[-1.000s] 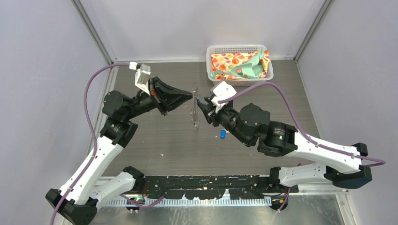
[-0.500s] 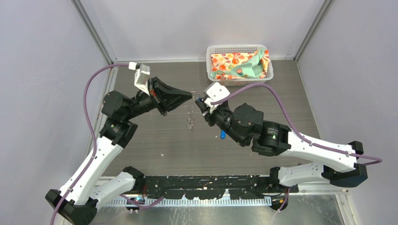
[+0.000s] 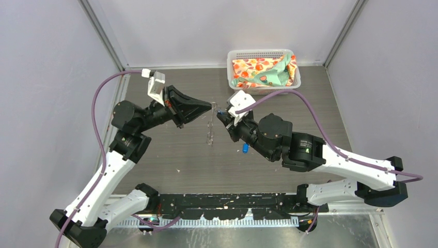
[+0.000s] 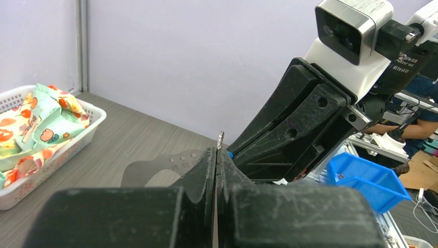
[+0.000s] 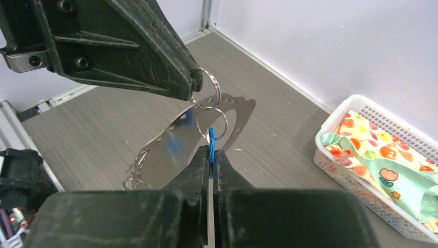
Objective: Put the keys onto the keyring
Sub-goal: Adjust the key on the keyring.
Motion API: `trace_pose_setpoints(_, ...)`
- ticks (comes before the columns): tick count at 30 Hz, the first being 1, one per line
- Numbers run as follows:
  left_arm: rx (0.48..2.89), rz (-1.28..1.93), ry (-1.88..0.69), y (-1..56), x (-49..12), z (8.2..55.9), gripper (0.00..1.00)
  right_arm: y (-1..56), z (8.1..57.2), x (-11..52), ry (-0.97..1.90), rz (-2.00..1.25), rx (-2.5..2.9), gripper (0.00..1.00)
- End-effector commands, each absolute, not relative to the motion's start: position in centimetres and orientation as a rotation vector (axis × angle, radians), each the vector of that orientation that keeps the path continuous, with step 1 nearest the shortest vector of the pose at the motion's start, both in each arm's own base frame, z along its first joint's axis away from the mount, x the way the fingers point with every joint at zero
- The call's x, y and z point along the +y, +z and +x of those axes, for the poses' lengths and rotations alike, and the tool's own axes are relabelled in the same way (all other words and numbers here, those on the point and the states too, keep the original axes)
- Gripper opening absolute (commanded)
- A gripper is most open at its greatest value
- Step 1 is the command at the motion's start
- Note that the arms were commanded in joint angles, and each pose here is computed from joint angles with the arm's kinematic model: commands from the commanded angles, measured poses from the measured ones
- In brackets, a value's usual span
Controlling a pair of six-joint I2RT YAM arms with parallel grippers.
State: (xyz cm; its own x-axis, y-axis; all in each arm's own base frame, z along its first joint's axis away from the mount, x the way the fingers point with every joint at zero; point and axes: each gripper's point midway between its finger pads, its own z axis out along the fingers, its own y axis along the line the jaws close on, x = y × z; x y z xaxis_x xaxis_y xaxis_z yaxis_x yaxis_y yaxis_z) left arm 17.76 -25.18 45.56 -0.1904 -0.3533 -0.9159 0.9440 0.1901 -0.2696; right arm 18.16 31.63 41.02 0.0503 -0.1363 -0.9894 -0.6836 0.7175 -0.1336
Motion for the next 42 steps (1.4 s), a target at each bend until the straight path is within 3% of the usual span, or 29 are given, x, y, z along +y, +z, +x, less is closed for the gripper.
trace_pose_setpoints(1, 1.099, 0.691, -1.3, 48.1, -24.4, 16.7, 0.0, 42.1, 17.0, 30.8, 0.554, -0.696, 1.508, 0.01)
trace_pose_setpoints(23, 1.057, 0.8, -1.308, 47.4, -24.6, 15.2, 0.0, 44.9, 16.3, 29.4, 0.633, -0.667, 1.475, 0.01)
trace_pose_setpoints(42, 1.0, 0.861, -1.293, 47.8, -24.5, 14.2, 0.0, 41.8, 16.2, 31.5, 0.785, -0.816, 1.64, 0.01)
